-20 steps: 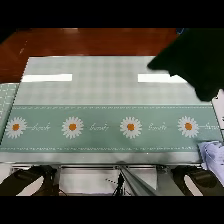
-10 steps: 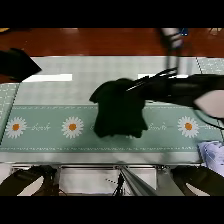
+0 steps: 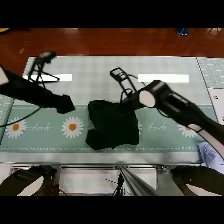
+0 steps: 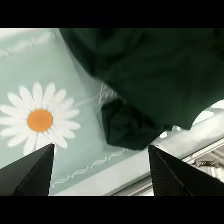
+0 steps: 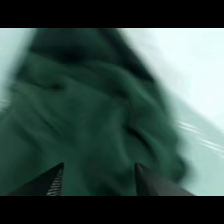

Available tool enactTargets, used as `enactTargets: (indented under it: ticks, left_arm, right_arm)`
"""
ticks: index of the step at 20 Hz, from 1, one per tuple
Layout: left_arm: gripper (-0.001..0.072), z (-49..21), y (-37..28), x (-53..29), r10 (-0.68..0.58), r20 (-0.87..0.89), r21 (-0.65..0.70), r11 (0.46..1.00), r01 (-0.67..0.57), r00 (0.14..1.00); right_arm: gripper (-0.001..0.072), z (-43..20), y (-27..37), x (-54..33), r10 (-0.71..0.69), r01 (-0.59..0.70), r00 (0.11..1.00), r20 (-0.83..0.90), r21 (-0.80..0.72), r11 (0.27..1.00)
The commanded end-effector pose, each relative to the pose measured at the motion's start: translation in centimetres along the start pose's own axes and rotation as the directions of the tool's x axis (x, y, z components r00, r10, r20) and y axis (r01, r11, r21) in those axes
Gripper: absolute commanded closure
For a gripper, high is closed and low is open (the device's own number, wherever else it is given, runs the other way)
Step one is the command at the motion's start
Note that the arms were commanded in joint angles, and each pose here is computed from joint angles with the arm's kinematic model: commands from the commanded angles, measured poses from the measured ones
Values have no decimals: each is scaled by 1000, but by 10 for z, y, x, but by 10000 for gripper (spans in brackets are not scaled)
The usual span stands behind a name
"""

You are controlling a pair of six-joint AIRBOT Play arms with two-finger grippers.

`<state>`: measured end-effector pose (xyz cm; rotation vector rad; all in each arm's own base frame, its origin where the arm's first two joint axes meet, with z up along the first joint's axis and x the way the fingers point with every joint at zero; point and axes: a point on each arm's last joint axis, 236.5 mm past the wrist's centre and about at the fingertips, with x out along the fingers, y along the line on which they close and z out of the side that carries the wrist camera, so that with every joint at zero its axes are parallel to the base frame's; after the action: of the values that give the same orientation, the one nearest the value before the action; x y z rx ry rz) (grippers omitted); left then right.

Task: Fold the shirts.

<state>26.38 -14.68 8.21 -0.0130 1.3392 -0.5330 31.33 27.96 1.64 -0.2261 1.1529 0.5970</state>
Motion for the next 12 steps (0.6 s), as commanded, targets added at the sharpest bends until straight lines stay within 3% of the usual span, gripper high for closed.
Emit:
enactTargets:
  ticks: [1,3,6,9,12]
  left_arm:
    - [-1,-46,5,55,-61,-130,-22,998,59,990]
    - [-1,-69,2,81,-113,-171,-40,993,107,979]
    - [2,-96,-13,110,-223,-196,-75,974,212,955]
    - [3,-115,-24,129,-301,-200,-100,953,286,933]
    - [8,-115,-16,145,-281,-155,-116,957,265,947]
  right_arm:
    - [192,-12,-95,-50,-251,250,968,-31,-9,968]
    - [192,-19,-155,-94,-362,361,932,-9,66,930]
    - [192,-51,-206,-124,-332,333,942,-46,244,911]
    - [193,-72,-205,-116,-117,110,993,-7,390,914]
    - [194,-68,-179,-103,113,-160,985,131,437,885]
